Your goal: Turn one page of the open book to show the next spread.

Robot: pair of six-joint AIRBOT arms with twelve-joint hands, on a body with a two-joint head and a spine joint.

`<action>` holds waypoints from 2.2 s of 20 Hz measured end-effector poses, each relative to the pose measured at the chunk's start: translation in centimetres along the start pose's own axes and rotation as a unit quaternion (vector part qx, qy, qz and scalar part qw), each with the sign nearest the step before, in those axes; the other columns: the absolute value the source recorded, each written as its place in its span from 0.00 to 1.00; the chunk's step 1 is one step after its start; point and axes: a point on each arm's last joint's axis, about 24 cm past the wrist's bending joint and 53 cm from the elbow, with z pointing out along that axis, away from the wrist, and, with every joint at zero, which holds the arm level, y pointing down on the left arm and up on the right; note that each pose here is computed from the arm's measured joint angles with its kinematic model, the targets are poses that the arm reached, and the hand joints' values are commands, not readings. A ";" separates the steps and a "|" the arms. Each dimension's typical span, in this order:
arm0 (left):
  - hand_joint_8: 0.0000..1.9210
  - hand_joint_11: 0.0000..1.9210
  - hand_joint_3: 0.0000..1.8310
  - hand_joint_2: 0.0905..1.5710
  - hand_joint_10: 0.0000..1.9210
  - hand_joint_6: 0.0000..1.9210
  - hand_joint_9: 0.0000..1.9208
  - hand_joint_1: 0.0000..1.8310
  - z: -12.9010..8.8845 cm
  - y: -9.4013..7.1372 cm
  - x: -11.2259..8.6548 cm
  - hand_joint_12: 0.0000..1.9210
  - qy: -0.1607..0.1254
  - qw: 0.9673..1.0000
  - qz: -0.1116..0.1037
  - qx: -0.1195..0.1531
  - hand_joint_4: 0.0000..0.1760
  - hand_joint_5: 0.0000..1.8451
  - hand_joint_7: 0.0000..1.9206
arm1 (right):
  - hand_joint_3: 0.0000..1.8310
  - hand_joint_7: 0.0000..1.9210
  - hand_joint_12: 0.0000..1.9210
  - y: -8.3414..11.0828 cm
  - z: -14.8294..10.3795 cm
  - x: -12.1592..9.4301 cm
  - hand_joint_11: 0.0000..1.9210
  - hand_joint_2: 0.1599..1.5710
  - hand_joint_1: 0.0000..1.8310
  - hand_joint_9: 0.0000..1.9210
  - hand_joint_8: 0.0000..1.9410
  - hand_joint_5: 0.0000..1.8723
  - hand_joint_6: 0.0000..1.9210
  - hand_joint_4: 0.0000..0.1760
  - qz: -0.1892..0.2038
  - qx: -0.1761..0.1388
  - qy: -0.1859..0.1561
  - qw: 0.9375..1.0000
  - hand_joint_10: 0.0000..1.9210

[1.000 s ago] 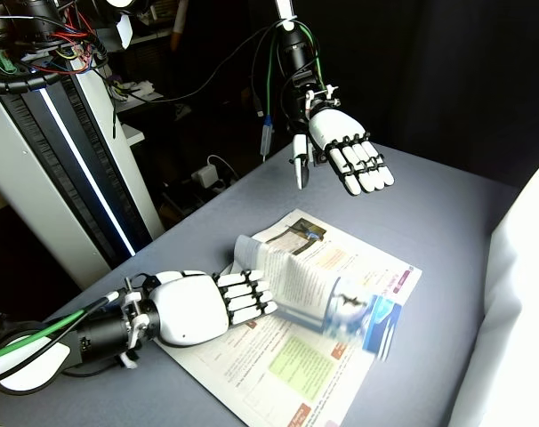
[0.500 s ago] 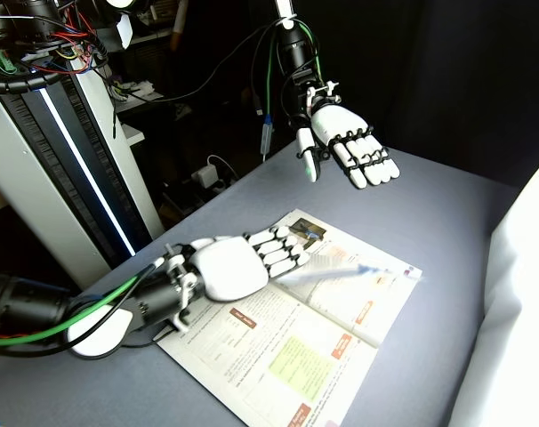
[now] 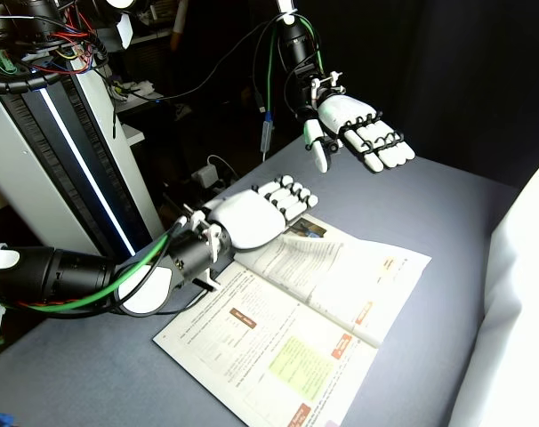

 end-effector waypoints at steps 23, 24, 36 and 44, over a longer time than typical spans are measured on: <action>0.00 0.01 0.01 0.91 0.00 0.00 0.02 0.01 -1.8 1.0 -1.8 0.07 -0.035 0.999 0.009 -0.023 0.27 0.01 0.02 | 0.00 0.00 0.00 -0.4 -2.4 -5.4 0.00 0.76 0.00 0.00 0.00 0.00 0.00 0.00 -0.036 0.022 -0.069 0.997 0.00; 0.00 0.00 0.01 0.97 0.00 0.00 0.00 0.00 -1.8 0.9 -1.7 0.01 -0.034 0.999 0.009 -0.022 0.00 0.00 0.00 | 0.00 0.00 0.00 -0.8 -2.7 -5.0 0.00 0.77 0.00 0.00 0.00 0.00 0.00 0.00 -0.036 0.031 -0.062 0.997 0.00; 0.00 0.00 0.00 0.77 0.00 0.00 0.00 0.02 -2.1 -1.7 2.4 0.00 0.000 0.999 -0.034 0.031 0.23 0.00 0.00 | 0.00 0.00 0.00 -6.5 -18.4 -2.9 0.00 0.77 0.00 0.00 0.00 0.00 0.00 0.05 0.031 0.229 -0.062 0.971 0.00; 0.00 0.00 0.00 0.75 0.00 0.00 0.00 0.01 -1.9 -2.3 3.6 0.00 -0.008 0.996 -0.070 0.050 0.00 0.00 0.00 | 0.01 0.00 0.00 -5.9 -25.2 -4.4 0.00 0.79 0.00 0.00 0.00 0.00 0.00 0.00 0.048 0.290 -0.134 0.946 0.00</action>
